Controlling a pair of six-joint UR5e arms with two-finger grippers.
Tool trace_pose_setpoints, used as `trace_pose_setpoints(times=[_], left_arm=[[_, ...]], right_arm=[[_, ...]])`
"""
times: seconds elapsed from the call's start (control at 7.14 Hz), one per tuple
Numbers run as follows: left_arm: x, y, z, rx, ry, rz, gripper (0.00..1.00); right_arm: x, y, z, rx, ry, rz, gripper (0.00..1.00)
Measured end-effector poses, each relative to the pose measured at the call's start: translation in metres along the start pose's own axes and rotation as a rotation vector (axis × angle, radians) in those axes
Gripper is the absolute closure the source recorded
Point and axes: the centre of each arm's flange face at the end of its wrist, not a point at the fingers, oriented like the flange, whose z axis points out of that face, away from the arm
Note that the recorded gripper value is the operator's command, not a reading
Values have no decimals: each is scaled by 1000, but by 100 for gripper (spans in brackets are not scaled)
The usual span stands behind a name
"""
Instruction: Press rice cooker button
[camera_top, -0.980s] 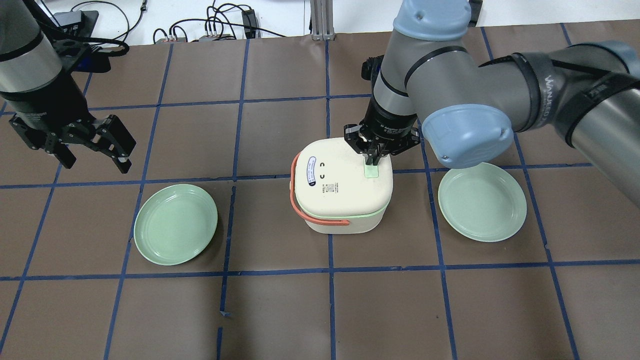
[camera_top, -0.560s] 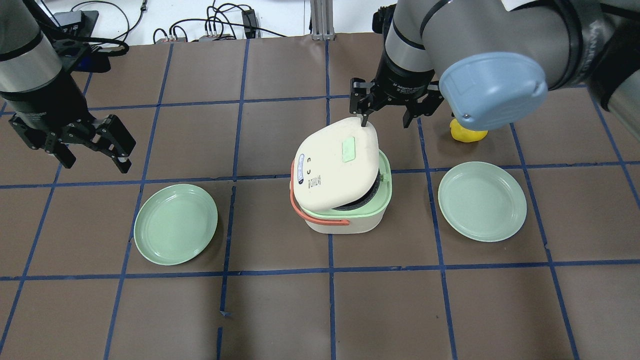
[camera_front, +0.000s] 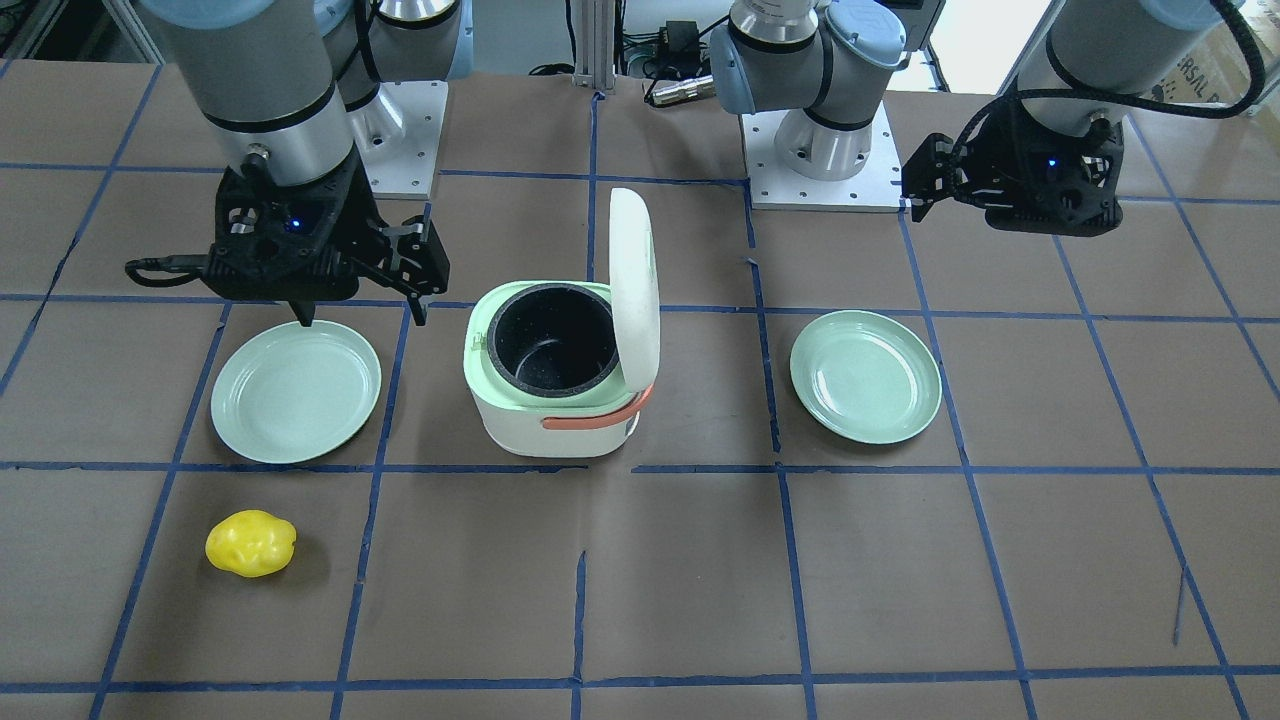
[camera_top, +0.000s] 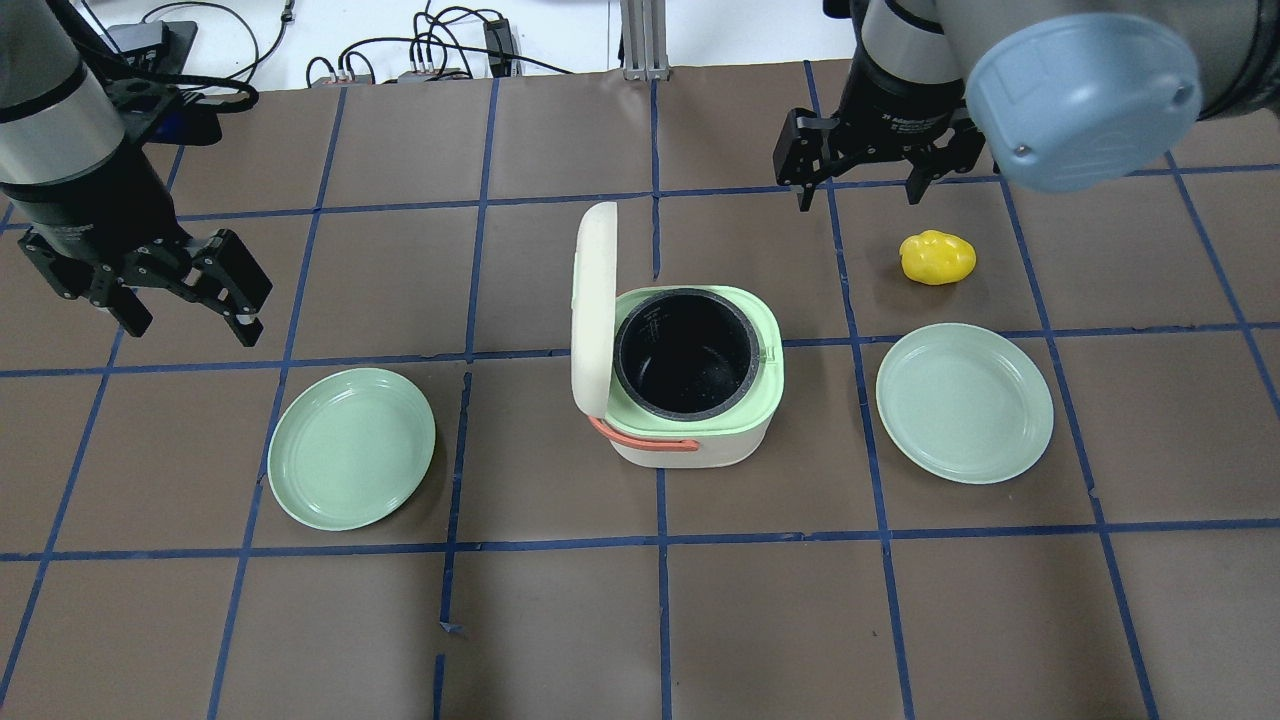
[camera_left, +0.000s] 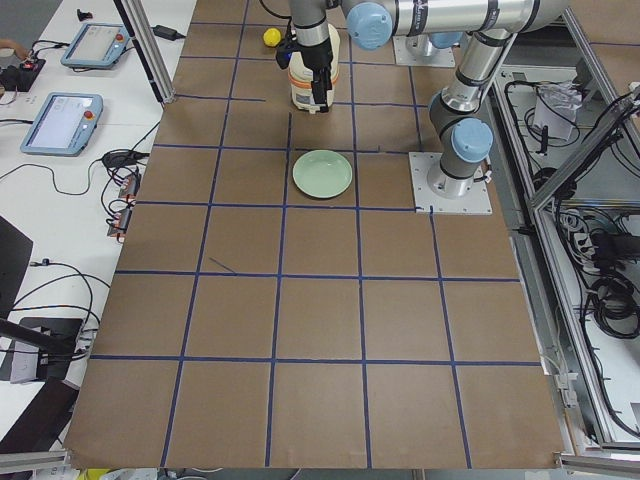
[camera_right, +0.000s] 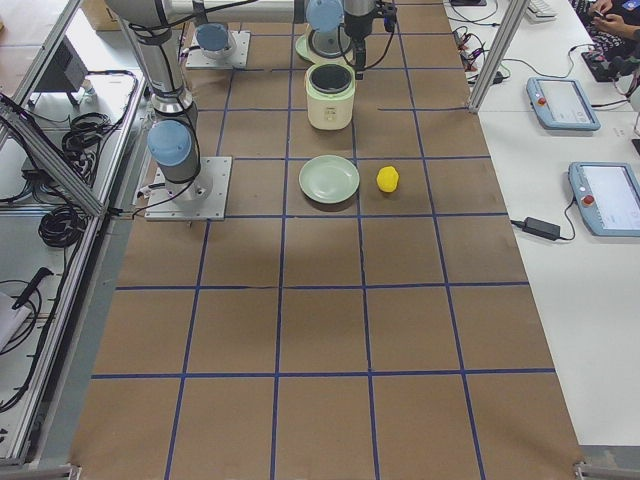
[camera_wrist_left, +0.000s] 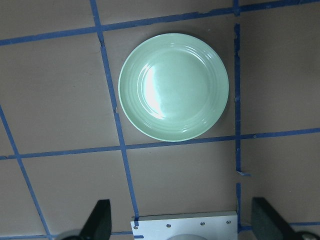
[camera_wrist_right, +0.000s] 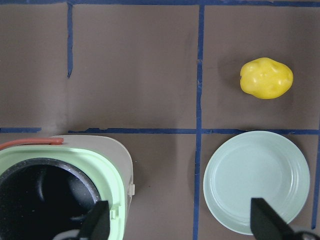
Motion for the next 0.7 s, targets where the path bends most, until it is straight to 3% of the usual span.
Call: trace_pose_setpoints(times=[0.42,0.7], left_arm=[[0,0,0,0,0,0,0],[0,0,0,0,0,0,0]], right_arm=[[14,-3,-19,-28,47,-1,0],[15,-2,-22,-40,50,-7,0]])
